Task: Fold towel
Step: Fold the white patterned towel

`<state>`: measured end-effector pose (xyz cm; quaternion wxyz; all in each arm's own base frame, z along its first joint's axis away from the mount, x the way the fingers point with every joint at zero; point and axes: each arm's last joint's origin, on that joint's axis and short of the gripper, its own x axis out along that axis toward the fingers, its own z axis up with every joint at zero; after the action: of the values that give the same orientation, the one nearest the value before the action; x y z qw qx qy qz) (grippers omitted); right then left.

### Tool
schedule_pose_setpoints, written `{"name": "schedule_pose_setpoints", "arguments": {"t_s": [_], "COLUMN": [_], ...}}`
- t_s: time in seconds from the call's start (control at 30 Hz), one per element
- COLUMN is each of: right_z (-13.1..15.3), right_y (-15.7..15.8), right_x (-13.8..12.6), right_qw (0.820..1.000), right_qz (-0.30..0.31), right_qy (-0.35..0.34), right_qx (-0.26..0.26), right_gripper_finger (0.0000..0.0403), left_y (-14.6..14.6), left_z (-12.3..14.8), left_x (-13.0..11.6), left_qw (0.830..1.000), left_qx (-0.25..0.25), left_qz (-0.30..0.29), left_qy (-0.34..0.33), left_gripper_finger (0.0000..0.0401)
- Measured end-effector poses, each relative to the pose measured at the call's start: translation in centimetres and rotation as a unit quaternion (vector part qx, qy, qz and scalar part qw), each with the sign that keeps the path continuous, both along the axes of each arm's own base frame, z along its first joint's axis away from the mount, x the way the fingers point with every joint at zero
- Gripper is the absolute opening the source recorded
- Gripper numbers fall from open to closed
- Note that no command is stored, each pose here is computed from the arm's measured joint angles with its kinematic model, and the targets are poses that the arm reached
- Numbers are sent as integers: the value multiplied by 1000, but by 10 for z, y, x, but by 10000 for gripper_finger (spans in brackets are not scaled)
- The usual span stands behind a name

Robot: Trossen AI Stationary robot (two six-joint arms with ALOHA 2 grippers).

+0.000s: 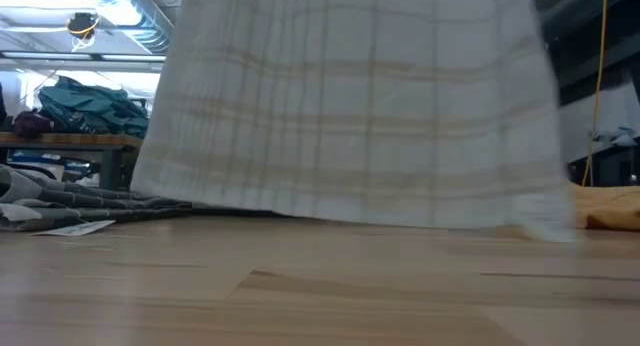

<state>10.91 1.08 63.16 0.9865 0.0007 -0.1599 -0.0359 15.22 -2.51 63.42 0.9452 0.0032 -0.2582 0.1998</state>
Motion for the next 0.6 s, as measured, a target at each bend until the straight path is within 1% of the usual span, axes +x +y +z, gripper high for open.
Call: {"name": "schedule_pose_setpoints", "arguments": {"t_s": [0.1, 0.23, 0.37, 0.5, 0.6], "right_z": [2, 4, 5, 2, -4], "right_y": [0, -1, -2, -2, -1], "right_x": [0, -1, -2, -2, -3], "right_qw": [1000, 999, 999, 999, 1000], "right_qz": [-7, -28, -39, -34, -15], "right_qy": [-11, -21, -23, -5, 21], "right_qx": [-3, -27, -27, -23, 8], "right_gripper_finger": [5, 5, 5, 5, 5], "left_y": [1, 2, 2, 1, -1], "left_z": [3, 7, 7, 0, -5], "left_x": [-4, -9, -9, -5, -1], "left_qw": [1000, 1000, 1000, 1000, 998], "left_qx": [9, 18, 18, -2, -26], "left_qz": [7, 15, 14, -7, -27], "left_qy": [-2, -6, 0, 29, 49], "left_gripper_finger": [0, 0, 0, 0, 0]}}
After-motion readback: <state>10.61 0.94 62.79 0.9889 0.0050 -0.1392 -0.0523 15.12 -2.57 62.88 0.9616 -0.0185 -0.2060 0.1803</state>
